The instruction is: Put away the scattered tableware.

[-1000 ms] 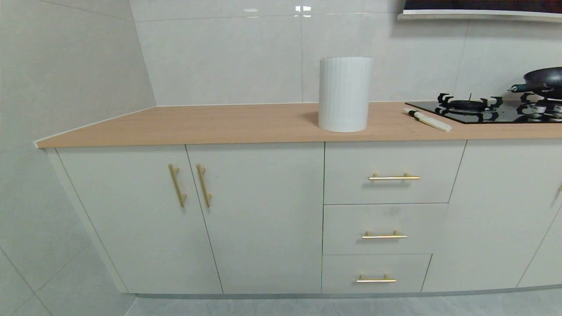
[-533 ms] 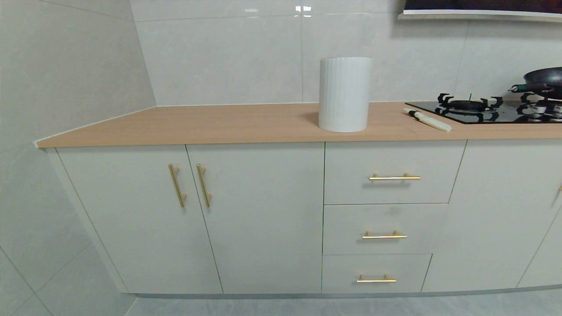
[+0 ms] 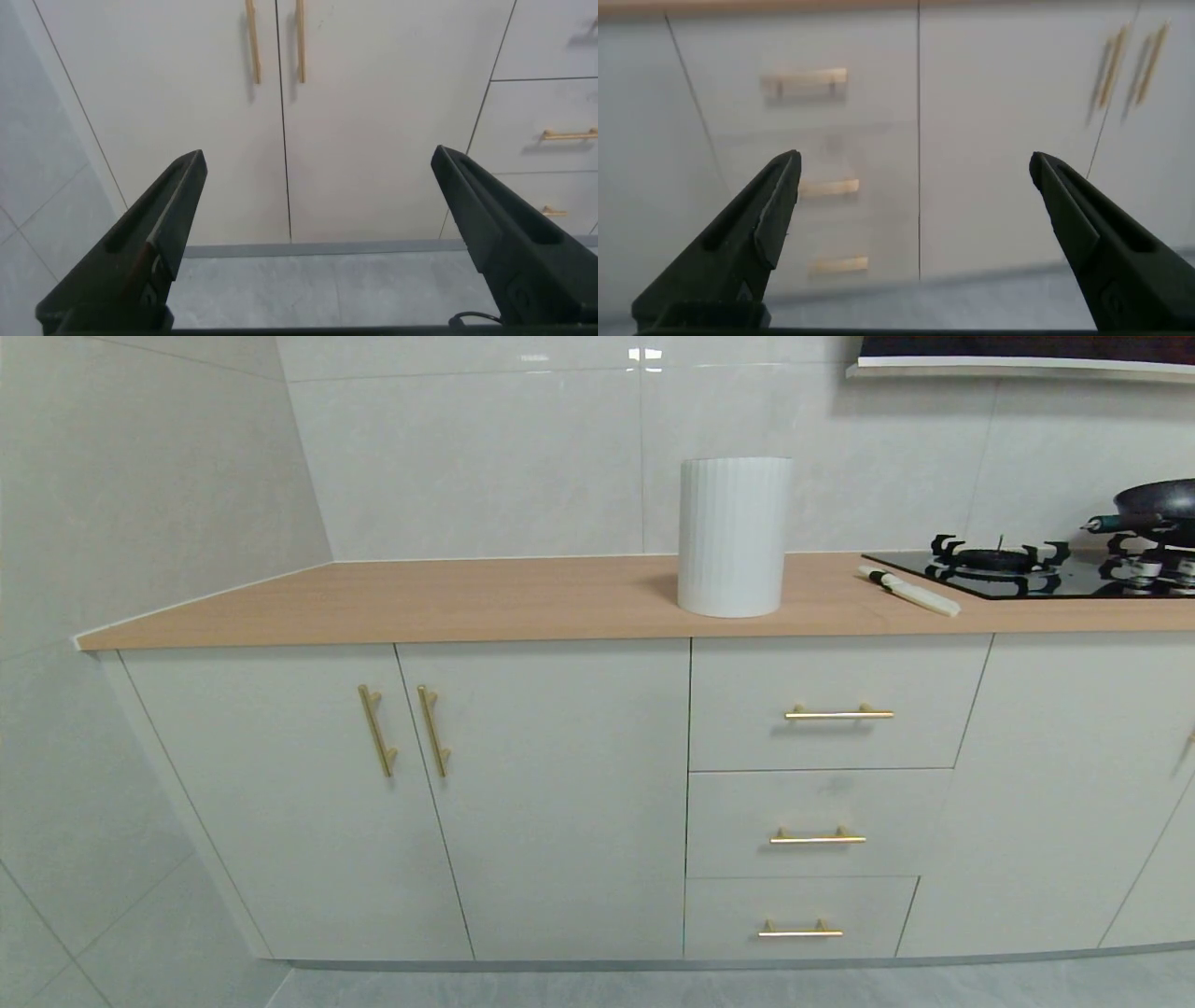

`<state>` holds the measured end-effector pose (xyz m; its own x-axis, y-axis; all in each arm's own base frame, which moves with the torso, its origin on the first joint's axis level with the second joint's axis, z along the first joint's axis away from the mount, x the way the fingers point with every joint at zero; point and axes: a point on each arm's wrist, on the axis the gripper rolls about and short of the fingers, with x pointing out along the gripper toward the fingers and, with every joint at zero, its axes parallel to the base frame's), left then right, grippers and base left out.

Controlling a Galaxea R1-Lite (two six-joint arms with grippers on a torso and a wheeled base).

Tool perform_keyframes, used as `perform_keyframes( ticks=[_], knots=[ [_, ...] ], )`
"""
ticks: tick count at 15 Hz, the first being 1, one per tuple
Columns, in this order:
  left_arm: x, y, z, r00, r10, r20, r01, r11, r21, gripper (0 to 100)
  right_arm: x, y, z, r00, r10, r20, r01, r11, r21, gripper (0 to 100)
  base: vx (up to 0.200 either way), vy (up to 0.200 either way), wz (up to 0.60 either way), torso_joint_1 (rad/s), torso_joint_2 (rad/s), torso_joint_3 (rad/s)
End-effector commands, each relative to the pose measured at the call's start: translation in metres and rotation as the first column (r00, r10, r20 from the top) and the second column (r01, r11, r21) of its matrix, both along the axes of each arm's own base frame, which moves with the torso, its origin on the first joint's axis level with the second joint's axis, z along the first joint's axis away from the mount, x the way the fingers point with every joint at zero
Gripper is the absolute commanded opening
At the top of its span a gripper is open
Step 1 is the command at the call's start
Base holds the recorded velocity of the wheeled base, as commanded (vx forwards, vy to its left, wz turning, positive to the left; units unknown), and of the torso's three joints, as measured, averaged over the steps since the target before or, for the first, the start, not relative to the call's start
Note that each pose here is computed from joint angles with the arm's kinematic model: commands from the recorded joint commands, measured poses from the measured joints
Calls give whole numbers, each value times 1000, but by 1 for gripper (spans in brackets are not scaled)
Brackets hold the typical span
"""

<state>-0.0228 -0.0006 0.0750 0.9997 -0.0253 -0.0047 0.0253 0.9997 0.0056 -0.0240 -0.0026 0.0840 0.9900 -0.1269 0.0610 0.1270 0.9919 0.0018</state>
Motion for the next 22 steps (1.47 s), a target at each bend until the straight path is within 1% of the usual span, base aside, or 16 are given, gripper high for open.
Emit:
perform_keyframes(
  ticks=[1,6,13,22],
  knots=[
    [0,0,0,1000,1,0,-1,1000,0,100,1,0,-9,997,21,-71,-21,1000,-1,100,0,0,0,0,0,0],
    [0,0,0,1000,1,0,-1,1000,0,100,1,1,-8,997,52,-62,-52,999,-5,100,0,0,0,0,0,0],
    [0,0,0,1000,-1,0,1,1000,2,100,1,1,-8,997,53,-64,-54,999,-5,100,0,0,0,0,0,0],
    [0,0,0,1000,1,0,-1,1000,2,100,1,1,-8,996,64,-63,-64,998,-3,100,200,0,0,3,1,2]
  ],
)
